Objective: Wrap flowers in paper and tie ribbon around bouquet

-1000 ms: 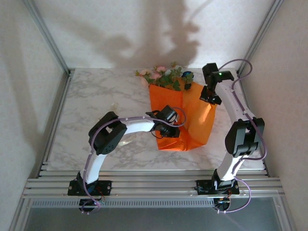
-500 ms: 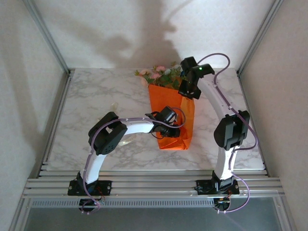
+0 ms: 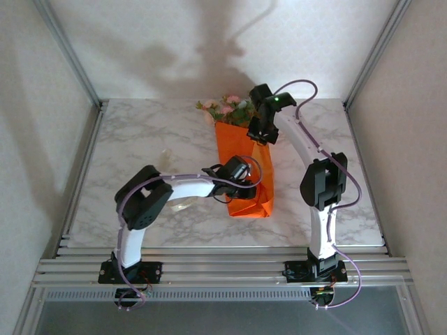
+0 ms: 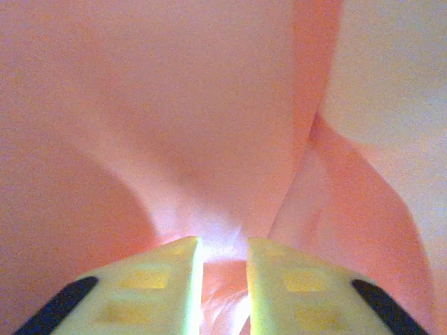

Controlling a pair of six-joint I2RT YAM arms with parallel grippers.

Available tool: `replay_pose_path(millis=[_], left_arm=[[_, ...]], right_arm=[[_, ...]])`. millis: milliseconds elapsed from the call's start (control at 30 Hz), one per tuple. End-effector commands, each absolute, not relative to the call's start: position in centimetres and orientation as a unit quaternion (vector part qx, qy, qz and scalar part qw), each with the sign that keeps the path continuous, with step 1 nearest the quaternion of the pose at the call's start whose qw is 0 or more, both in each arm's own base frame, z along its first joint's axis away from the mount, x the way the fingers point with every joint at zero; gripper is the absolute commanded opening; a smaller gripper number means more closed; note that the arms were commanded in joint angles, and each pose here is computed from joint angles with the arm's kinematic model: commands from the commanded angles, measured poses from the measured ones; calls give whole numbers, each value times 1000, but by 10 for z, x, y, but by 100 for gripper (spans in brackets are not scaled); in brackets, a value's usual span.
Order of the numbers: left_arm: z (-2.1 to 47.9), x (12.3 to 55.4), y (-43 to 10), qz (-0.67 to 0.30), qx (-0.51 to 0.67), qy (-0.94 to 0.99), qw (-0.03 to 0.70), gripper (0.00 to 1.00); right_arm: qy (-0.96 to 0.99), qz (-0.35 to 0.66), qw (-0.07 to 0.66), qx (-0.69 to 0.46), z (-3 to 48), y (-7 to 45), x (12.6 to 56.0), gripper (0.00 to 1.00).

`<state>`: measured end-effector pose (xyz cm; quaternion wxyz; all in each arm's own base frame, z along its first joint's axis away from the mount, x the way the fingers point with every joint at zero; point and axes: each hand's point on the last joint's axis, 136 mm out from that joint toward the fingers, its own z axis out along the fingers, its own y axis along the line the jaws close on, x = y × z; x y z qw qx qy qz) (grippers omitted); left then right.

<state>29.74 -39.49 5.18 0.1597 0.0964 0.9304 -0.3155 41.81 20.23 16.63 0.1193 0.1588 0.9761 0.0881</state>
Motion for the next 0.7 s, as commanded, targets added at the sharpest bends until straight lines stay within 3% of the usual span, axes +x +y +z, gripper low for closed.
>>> replay_pose_path(millis=[0,133,267,533,667], left_arm=[[112,304,-388,-339,73,910,227,30],[134,299,-382,-375,51,897,227,31],[169,300,-391,-396,63,882,248,44],[166,286,-416,-330,157,898,246,76],[147,281,-430,-304,179,909,221,73]], right_arm=[[977,97,100,159,147,215,418,14],[978,103,98,152,142,225,419,15],[981,96,92,143,136,232,416,15],[982,87,92,142,135,229,415,16],[982,84,93,142,136,227,415,16]])
